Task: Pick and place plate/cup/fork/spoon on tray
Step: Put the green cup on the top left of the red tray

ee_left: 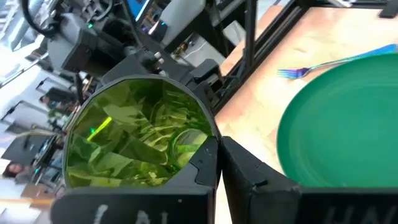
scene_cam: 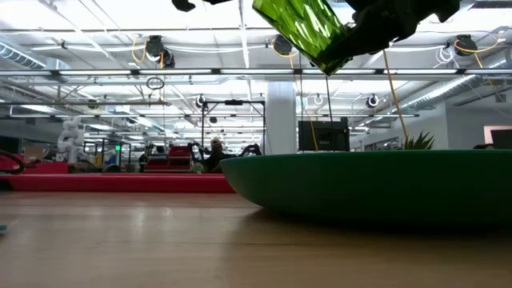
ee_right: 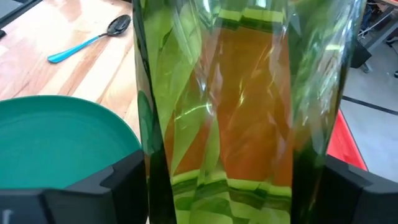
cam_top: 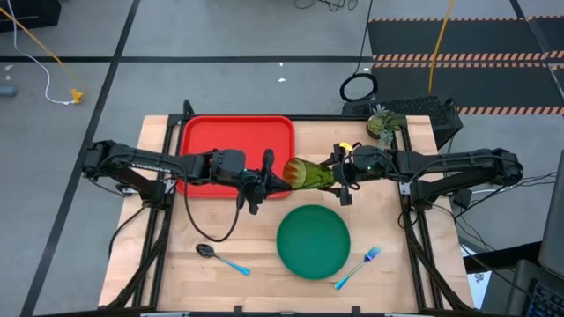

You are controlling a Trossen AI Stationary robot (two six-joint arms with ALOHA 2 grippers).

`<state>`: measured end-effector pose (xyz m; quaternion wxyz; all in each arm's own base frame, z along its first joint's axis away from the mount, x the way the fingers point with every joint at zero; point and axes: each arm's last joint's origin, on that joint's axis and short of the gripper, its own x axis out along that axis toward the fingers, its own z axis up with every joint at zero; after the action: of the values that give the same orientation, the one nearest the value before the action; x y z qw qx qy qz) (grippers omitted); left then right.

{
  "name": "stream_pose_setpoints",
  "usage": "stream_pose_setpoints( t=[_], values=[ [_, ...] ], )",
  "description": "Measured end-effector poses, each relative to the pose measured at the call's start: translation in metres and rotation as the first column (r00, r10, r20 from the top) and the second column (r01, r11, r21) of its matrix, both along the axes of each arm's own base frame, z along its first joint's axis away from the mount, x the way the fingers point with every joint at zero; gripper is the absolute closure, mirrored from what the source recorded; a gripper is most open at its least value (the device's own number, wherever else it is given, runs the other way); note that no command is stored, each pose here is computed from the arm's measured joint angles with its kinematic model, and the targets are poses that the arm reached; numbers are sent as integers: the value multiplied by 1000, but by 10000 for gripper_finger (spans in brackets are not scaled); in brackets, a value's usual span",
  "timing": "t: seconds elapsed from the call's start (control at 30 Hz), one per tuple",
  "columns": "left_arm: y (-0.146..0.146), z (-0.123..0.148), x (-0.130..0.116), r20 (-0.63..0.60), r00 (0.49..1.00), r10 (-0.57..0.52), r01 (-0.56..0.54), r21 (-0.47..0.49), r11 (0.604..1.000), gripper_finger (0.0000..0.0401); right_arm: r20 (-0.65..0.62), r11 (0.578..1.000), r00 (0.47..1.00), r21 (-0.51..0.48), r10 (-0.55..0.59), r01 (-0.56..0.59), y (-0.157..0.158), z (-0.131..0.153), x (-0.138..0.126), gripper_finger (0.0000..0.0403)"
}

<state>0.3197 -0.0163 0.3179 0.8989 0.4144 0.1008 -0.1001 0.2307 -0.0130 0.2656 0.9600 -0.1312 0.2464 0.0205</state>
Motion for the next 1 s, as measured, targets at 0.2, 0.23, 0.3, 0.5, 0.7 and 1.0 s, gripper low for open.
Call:
stream_pose_setpoints(
  t=[0.2,0.23,0.3,0.5,0.7,1.0],
  values=[
    [-2,3,1,27,993,113,-112,-46,993,289,8,1000,1000,11,-28,28,0,2,-1,105],
    [-3,3,1,30,991,129,-127,-51,991,271,14,999,999,7,-36,35,-1,3,-2,106],
    [-3,4,1,36,987,155,-153,-67,986,239,25,998,998,-4,-56,56,-1,5,-4,106],
    [-6,12,-5,60,965,257,-245,-151,958,180,54,998,997,-8,-61,61,-1,11,-9,103],
    [-9,27,-27,37,961,273,-257,-232,938,170,43,997,996,16,-72,71,-1,9,-7,102],
    [-4,52,-70,14,913,408,-367,-408,836,169,182,992,978,90,-99,83,-1,2,28,102]
  ],
)
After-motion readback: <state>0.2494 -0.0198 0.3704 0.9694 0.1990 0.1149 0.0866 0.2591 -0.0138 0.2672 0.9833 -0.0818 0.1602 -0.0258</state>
